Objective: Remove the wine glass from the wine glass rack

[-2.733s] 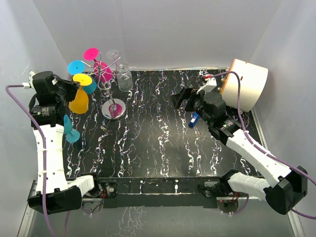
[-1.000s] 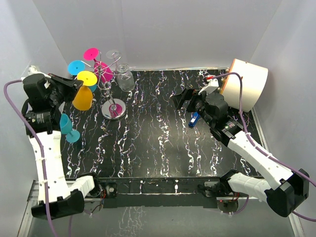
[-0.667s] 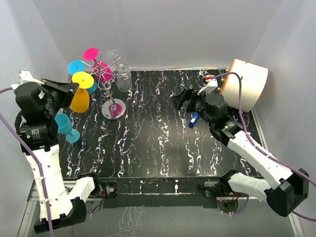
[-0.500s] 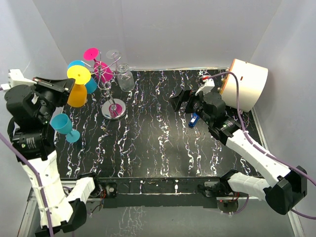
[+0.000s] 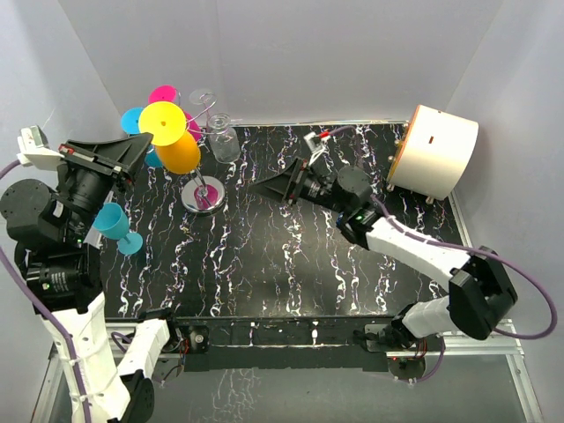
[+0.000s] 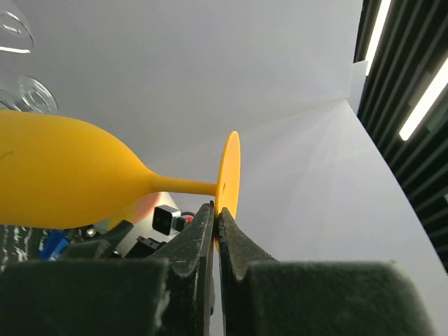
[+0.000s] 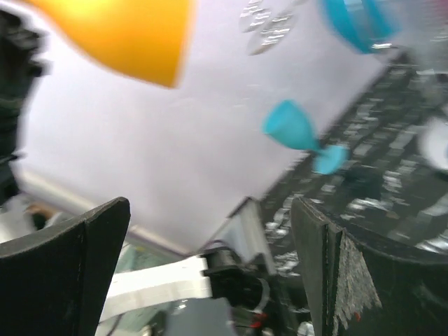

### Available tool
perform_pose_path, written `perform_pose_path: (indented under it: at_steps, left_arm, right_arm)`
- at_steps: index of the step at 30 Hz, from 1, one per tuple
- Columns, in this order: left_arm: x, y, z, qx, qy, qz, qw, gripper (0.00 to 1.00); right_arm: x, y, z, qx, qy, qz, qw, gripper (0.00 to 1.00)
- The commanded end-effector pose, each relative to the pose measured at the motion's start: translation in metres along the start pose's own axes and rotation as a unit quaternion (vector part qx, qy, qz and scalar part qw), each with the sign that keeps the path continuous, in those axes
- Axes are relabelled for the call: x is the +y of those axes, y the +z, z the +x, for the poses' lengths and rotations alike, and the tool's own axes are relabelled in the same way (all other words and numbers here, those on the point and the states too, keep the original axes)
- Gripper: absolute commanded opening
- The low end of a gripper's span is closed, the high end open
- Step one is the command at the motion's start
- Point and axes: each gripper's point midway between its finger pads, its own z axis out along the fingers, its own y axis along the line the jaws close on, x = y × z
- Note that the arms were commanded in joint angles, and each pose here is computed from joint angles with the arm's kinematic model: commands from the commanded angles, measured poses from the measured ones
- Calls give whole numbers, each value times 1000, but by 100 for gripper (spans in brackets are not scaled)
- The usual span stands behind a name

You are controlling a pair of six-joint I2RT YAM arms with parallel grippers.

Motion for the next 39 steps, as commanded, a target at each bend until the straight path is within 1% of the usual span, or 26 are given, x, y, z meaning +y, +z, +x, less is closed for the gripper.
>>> perform_pose_path:
  at_steps: [1, 3, 5, 7, 9, 10, 13, 18, 22, 24, 28, 29, 31, 35, 36, 39]
  left_arm:
    - [-17, 5, 17, 61, -82, 61, 993, 0]
    - [-21, 10, 19, 79, -120, 90, 986, 0]
    - [-21, 14, 20, 96, -157, 112, 976, 0]
    - [-19, 17, 21, 109, -189, 129, 967, 0]
    - [-17, 18, 21, 116, -220, 146, 958, 0]
    - [-16, 18, 21, 118, -229, 151, 954, 0]
    - [-12, 18, 23, 117, -231, 143, 955, 0]
    - [-12, 18, 26, 120, -226, 134, 957, 0]
    - [-9, 19, 31, 129, -230, 130, 956, 0]
    - [-8, 19, 34, 135, -233, 131, 954, 0]
    - [-2, 21, 38, 147, -246, 132, 949, 0]
    - [0, 21, 39, 149, -248, 131, 948, 0]
    - [2, 21, 41, 152, -252, 131, 947, 0]
    - [8, 23, 44, 157, -260, 132, 944, 0]
    - [10, 23, 45, 159, -262, 131, 943, 0]
    - [18, 25, 48, 163, -270, 126, 940, 0]
  right_arm:
    - [132, 6, -17, -45, 8, -245, 969, 98]
    - [150, 14, -12, -57, 23, -276, 959, 98]
    - [156, 21, -11, -75, 43, -289, 953, 98]
    - [156, 25, -13, -95, 61, -296, 948, 93]
    - [153, 28, -19, -118, 61, -301, 944, 86]
    - [150, 29, -22, -129, 65, -296, 944, 85]
    - [140, 31, -28, -155, 63, -275, 947, 85]
    - [109, 31, -30, -176, 54, -201, 962, 88]
    - [90, 22, -43, -203, 44, -167, 964, 88]
    - [93, 22, -54, -207, 36, -169, 963, 88]
    - [115, 26, -63, -199, 6, -199, 960, 85]
    - [121, 27, -63, -193, 1, -213, 958, 83]
    - [132, 25, -62, -187, -4, -241, 952, 75]
    - [149, 9, -64, -195, 21, -300, 934, 59]
    - [153, 5, -64, -195, 35, -316, 928, 53]
    - [163, -9, -65, -198, 62, -364, 908, 30]
